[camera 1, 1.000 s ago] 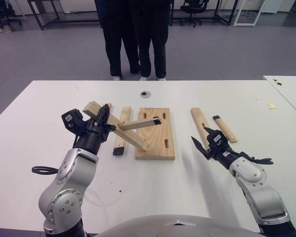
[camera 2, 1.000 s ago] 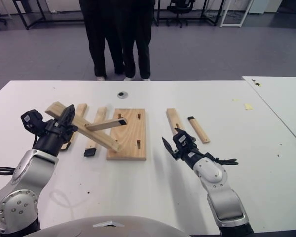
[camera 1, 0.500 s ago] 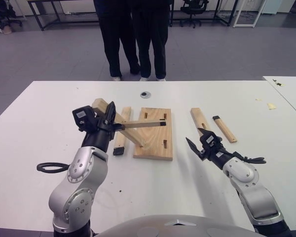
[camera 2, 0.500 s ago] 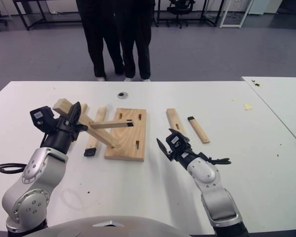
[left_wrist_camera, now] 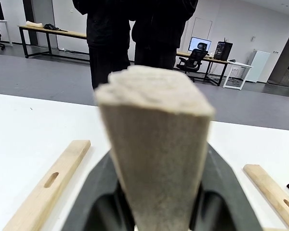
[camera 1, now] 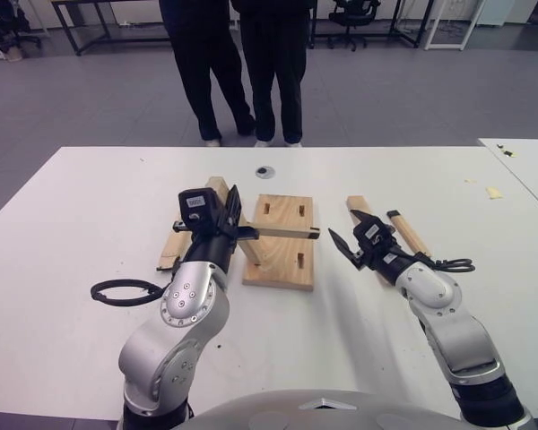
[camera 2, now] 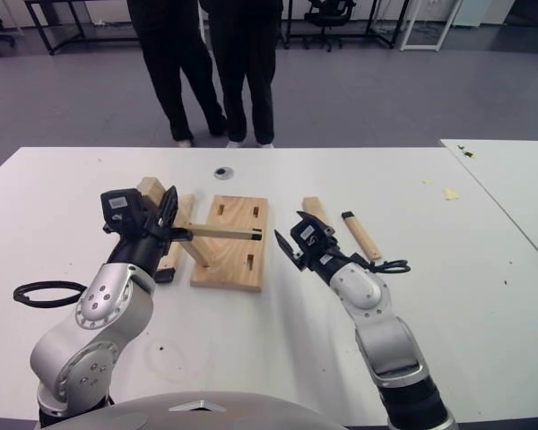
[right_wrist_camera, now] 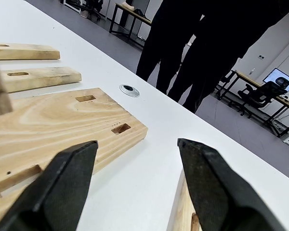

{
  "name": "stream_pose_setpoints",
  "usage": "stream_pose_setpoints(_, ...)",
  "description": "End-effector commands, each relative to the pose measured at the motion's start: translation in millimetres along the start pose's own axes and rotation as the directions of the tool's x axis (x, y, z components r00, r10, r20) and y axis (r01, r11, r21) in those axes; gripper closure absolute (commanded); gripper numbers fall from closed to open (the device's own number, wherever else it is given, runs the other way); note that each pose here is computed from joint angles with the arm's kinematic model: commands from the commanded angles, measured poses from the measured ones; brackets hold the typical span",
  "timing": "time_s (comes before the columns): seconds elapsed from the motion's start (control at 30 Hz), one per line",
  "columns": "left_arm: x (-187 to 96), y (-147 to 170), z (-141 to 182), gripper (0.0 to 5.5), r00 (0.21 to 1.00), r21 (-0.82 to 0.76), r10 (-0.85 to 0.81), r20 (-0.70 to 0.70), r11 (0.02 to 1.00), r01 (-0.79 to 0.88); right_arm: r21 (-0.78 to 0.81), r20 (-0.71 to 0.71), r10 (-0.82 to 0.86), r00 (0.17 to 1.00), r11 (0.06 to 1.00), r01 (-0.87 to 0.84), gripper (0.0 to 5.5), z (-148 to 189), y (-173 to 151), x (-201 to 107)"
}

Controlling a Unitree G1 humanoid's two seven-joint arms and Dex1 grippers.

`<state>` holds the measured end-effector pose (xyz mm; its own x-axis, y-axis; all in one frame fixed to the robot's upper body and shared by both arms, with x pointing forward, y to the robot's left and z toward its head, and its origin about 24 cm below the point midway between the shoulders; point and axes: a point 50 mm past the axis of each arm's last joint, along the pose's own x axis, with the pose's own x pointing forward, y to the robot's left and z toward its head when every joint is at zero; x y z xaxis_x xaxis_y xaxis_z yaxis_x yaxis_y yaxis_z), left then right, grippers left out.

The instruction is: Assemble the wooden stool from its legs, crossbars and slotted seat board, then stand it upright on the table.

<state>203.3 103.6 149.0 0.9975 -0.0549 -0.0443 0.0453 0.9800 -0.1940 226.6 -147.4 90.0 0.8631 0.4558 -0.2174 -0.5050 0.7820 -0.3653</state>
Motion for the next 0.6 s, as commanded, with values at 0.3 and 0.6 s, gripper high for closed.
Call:
stream_pose_setpoints(0.3,20.9,-6.2,8.9,4.05,0.997,0.136,-0.076,0.033,0.988,0.071,0.010,0.002,-0.067,0.998,0.998,0.067,2.40,0.5,-7.4,9.1)
stream_pose_setpoints(0.6,14.1,-16.0,55.8,2.46,0.929,0.113,-0.267,0.258,0.963,0.245,0.043,-0.082,-0.170,0.982,0.984,0.174,2.40,-16.2,-19.9,8.0)
